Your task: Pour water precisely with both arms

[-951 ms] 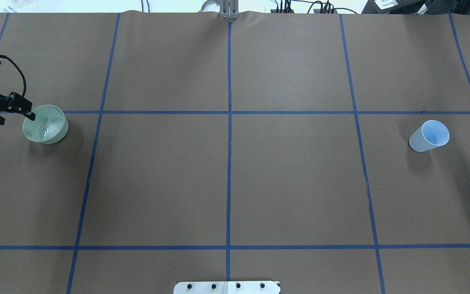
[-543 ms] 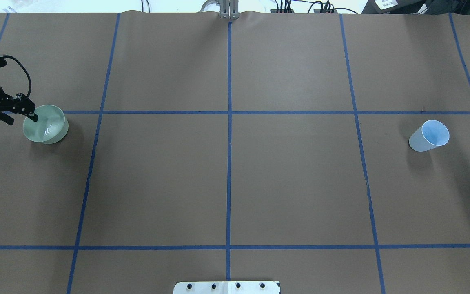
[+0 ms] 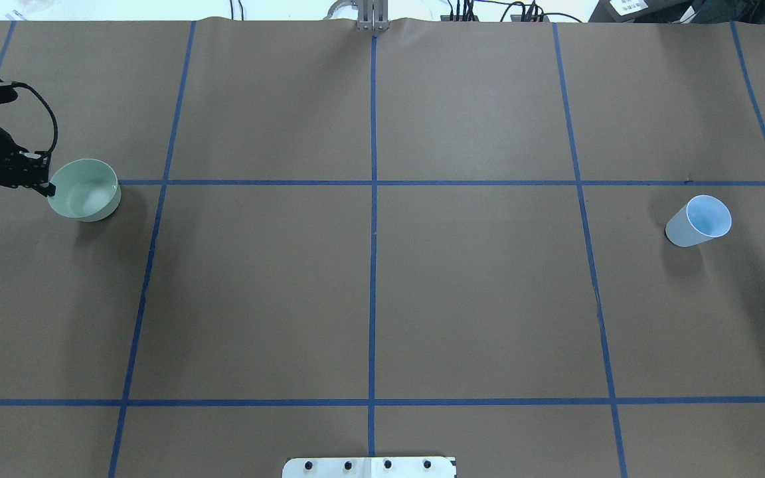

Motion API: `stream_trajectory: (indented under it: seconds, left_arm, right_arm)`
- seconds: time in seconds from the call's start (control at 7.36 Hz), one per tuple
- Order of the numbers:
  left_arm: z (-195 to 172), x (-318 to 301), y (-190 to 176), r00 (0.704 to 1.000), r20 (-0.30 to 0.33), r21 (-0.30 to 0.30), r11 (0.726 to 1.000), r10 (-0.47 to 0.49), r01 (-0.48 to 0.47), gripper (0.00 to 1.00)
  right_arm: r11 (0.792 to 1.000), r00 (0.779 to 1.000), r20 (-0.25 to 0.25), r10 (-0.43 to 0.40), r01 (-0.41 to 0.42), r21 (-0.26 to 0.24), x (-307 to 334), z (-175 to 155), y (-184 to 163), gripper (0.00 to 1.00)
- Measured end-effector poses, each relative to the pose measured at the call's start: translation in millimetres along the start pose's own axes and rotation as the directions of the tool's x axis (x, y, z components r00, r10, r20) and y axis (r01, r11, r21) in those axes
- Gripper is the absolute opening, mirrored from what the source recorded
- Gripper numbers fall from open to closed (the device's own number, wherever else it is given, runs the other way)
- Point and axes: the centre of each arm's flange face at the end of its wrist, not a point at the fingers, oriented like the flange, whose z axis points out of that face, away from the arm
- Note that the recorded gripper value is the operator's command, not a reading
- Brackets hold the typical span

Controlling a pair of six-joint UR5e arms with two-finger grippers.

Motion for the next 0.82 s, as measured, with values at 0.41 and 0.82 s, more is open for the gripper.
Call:
stream_trajectory:
  seconds: [0.41, 0.82]
  left_arm:
    - [-33.4, 86.9, -8.4, 0.995, -0.099, 0.003, 1.000, 0.028, -0.028, 0.00]
    - [-17.6, 254.6, 33.6, 0.985, -0.169, -0.037, 0.999, 0.019, -0.026, 0.00]
  right_arm:
    - [1.000, 1.000, 0.004, -0.003, 0.003, 0.003, -2.0, -1.8, 0.0, 0.99]
    - [1.000, 1.000, 0.006, -0.004, 0.004, 0.004, -2.6, -2.1, 0.0, 0.99]
